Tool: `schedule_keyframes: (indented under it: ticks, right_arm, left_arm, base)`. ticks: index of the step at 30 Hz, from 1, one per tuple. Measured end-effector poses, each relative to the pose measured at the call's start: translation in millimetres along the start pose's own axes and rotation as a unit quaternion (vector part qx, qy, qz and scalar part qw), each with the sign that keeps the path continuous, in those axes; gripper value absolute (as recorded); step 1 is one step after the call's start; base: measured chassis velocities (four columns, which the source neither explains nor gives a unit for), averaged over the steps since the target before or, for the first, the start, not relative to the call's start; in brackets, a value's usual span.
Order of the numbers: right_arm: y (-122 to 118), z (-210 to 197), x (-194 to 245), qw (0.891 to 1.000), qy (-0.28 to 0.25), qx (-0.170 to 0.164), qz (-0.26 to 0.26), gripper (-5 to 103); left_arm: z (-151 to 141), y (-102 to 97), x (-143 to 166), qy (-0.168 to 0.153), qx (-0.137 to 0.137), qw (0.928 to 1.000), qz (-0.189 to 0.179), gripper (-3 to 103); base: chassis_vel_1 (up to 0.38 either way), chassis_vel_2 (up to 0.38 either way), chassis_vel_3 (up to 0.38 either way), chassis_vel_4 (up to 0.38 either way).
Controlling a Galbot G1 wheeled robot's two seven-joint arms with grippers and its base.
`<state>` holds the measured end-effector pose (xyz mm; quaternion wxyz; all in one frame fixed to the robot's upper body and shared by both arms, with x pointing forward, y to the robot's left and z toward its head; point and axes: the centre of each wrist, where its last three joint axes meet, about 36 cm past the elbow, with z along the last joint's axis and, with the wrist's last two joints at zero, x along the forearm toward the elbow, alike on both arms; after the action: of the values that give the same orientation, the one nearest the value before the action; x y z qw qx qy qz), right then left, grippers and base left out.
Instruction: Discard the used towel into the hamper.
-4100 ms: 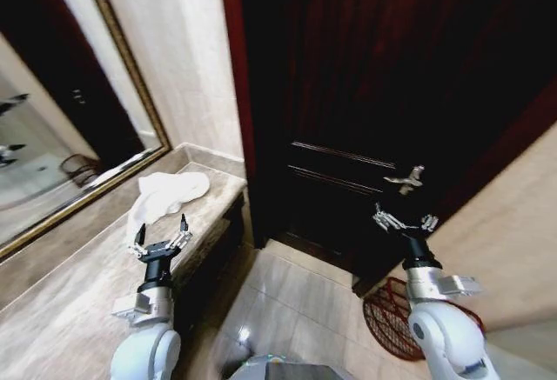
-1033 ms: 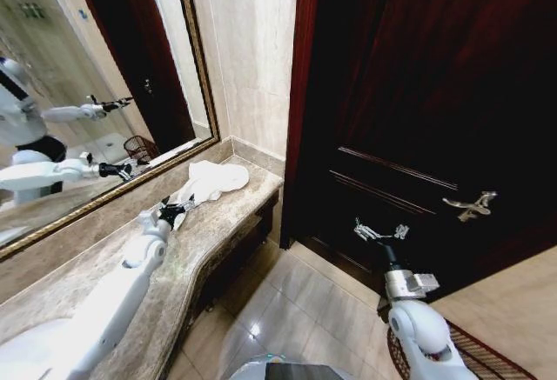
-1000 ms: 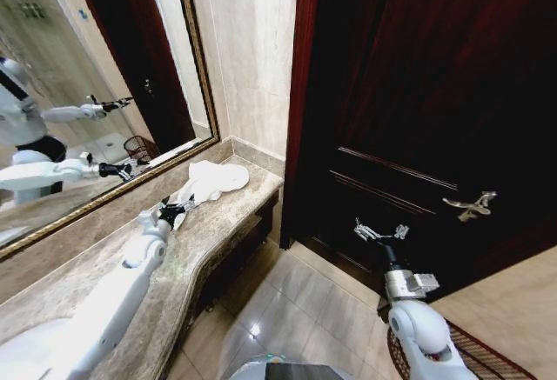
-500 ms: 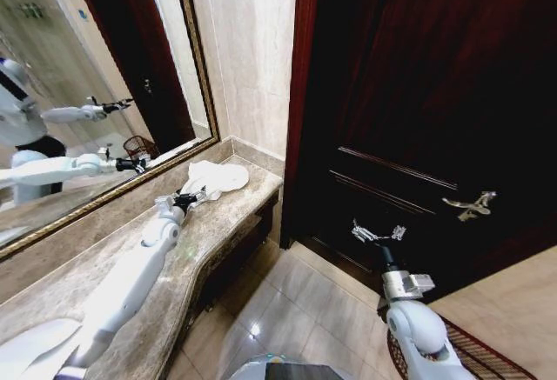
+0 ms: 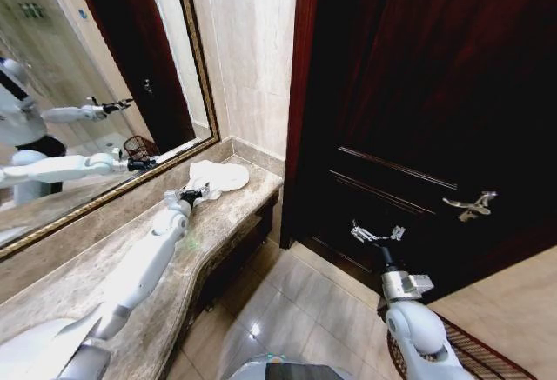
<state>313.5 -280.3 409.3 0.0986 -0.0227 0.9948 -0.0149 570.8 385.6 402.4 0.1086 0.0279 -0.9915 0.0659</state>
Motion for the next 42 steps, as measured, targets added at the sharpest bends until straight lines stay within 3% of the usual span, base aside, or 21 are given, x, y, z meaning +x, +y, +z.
schedule_keyframes:
  ticks: [5,11,13,16,20,35,42]
  right_arm:
    - [1,1,0,1.000,-0.001,-0.003,0.004,100]
    - [1,2,-1,1.000,-0.003,-0.004,0.006,100]
    - [1,2,-2,1.000,-0.003,-0.004,0.006,100]
    - [1,3,-2,1.000,-0.002,-0.004,0.007,100]
    - [1,3,-1,1.000,-0.001,-0.004,0.007,100]
    - [3,0,1,1.000,0.000,-0.006,0.012,100]
    - [4,-2,3,1.000,-0.002,-0.008,0.015,100]
  left_arm:
    - [1,-4.6,-5,0.002,-0.002,1.0000,0.004,55]
    - [2,-7.4,-8,0.003,-0.002,1.0000,0.006,39]
    - [3,-8.2,-8,0.002,0.000,1.0000,0.007,29]
    - [4,-7.1,-7,0.000,0.002,1.0000,0.006,23]
    - [5,-5.3,-4,-0.007,0.005,0.9999,0.007,6]
    - [0,2.8,16,-0.046,0.019,0.9986,0.019,4]
    - [-1,-4.0,69,-0.082,0.028,0.9956,0.034,4]
  base:
    - [0.000,0.000,0.000,0.000]
    - [0.000,0.000,0.000,0.000]
    - [0.000,0.000,0.000,0.000]
    - [0.000,0.000,0.000,0.000]
    - [0.000,0.000,0.000,0.000]
    - [0.000,0.000,0.000,0.000]
    - [0.000,0.000,0.000,0.000]
